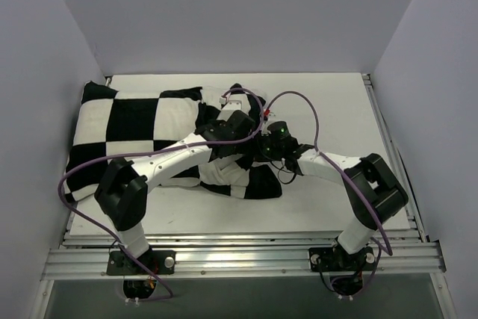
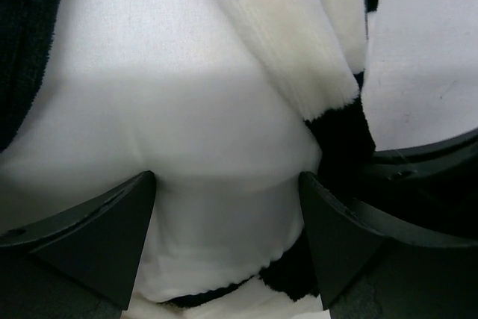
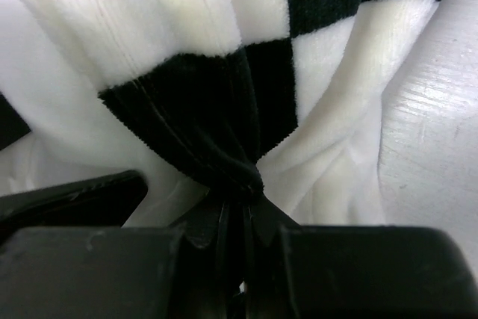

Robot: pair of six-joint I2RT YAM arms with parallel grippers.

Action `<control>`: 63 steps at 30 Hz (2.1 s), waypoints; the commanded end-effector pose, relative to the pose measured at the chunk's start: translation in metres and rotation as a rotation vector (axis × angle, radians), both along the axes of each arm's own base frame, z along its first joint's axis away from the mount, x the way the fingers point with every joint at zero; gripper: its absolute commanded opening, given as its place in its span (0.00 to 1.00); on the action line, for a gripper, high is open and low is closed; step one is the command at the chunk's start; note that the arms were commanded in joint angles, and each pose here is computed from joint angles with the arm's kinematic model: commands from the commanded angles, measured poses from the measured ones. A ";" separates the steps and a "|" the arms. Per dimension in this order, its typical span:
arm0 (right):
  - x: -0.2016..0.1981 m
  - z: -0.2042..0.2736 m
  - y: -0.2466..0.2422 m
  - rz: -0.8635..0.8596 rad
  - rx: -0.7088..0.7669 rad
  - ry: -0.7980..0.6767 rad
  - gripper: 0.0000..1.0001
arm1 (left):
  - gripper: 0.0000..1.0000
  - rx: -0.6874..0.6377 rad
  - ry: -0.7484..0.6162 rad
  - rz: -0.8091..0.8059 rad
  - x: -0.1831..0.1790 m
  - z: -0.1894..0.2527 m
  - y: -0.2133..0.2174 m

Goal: Remove the pillowcase from the pillow

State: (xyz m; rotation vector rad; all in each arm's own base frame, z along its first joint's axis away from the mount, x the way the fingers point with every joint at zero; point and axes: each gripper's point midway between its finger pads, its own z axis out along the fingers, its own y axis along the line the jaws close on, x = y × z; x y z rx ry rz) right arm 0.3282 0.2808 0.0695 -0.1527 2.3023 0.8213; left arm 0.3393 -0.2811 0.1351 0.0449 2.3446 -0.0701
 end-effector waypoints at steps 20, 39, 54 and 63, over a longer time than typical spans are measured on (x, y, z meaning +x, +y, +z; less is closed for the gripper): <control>-0.063 -0.015 -0.035 -0.090 -0.063 0.177 0.00 | 0.02 -0.346 -0.216 0.435 0.085 0.055 0.059; -0.080 -0.066 -0.105 -0.223 -0.216 0.317 0.00 | 0.02 -0.779 -0.412 0.449 0.105 0.177 0.083; -0.029 0.047 -0.091 -0.144 -0.179 -0.028 0.04 | 0.02 -0.433 0.218 -0.273 -0.097 0.065 0.012; -0.022 0.133 -0.053 -0.031 -0.180 -0.250 0.57 | 0.03 -0.400 0.155 -0.263 -0.117 0.057 0.036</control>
